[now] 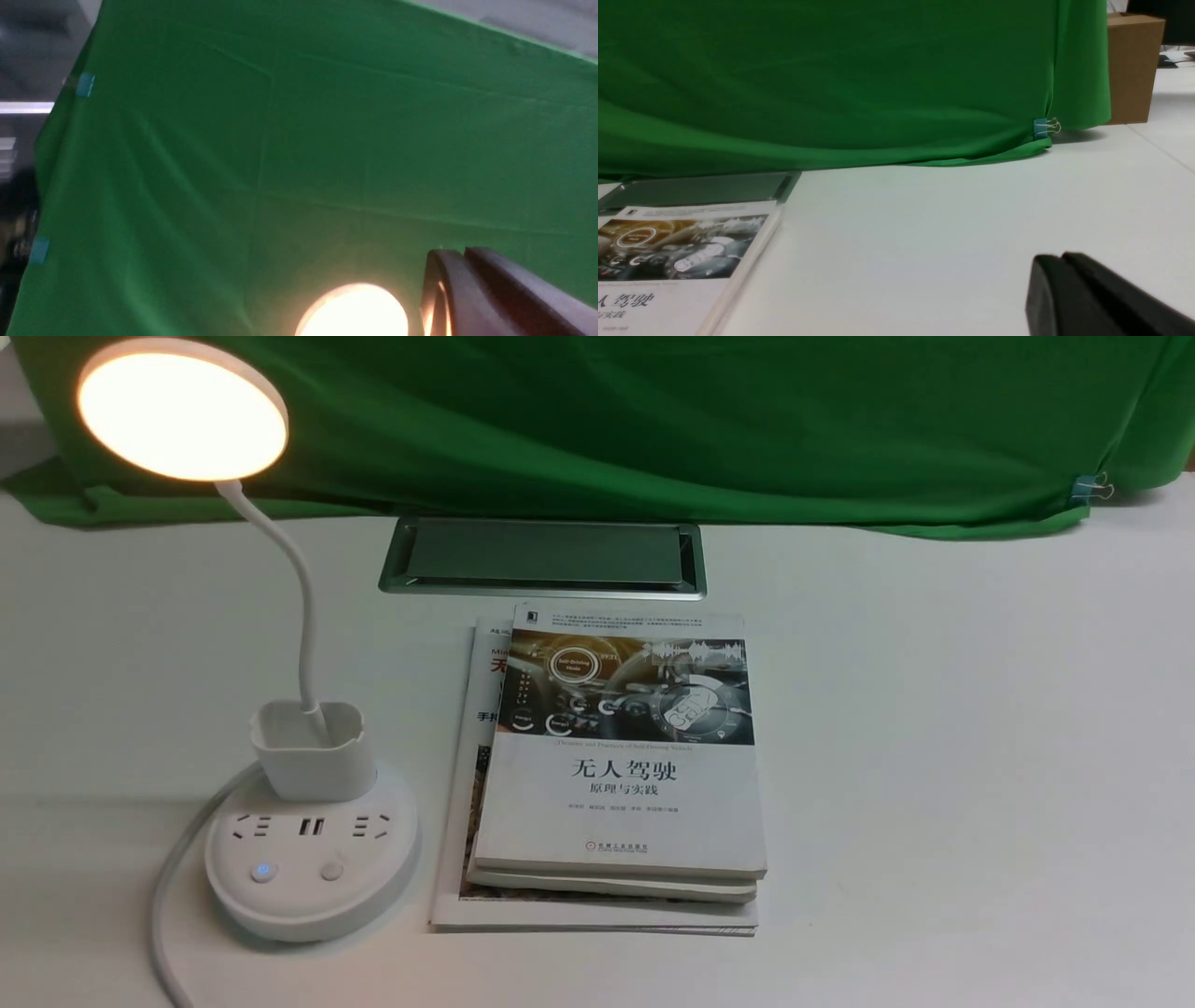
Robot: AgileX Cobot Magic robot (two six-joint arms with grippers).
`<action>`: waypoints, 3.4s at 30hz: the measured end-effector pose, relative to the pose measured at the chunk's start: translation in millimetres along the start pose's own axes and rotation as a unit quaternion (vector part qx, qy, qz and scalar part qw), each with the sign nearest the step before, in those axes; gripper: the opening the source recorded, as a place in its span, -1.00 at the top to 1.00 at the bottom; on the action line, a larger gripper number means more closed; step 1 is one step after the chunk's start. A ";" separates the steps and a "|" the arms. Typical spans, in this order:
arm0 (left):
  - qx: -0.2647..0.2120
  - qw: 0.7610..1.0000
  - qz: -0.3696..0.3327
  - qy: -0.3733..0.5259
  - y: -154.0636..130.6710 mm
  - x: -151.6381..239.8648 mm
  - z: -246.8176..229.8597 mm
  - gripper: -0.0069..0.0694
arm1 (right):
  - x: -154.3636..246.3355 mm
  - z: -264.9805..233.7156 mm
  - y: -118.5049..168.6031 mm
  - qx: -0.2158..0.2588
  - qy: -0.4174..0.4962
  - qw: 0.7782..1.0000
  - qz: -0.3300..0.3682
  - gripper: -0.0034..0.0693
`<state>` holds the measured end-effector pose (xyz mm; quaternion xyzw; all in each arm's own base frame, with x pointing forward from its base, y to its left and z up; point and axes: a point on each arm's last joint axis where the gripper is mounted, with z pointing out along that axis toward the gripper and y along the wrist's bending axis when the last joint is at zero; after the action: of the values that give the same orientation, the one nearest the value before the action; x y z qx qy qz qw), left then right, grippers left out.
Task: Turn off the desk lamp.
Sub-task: Use the left arm to press the button switch on the lamp holder
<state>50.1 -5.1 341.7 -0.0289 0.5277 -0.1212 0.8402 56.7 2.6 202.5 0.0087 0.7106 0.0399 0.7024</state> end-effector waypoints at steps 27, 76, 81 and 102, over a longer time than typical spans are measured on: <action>-0.093 0.760 0.032 0.642 28.6 131.1 83.5 0.77 | -0.1 0.0 0.0 0.000 -0.001 1.000 0.000 0.81; 0.030 0.704 0.127 0.698 -22.2 213.4 152.2 0.77 | 0.0 0.0 0.0 0.000 0.000 1.000 0.000 0.81; 0.022 0.690 0.095 0.717 -19.1 234.7 129.8 0.77 | -0.1 0.0 0.0 0.000 -0.001 1.000 0.000 0.81; 0.038 0.786 0.076 0.612 -24.7 157.8 121.4 0.77 | -0.1 0.0 0.0 0.000 0.000 1.000 0.000 0.81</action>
<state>219.6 -75.6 260.9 0.1235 0.9269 -0.0691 0.3475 56.7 2.6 202.5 0.0087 0.7103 0.0400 0.7027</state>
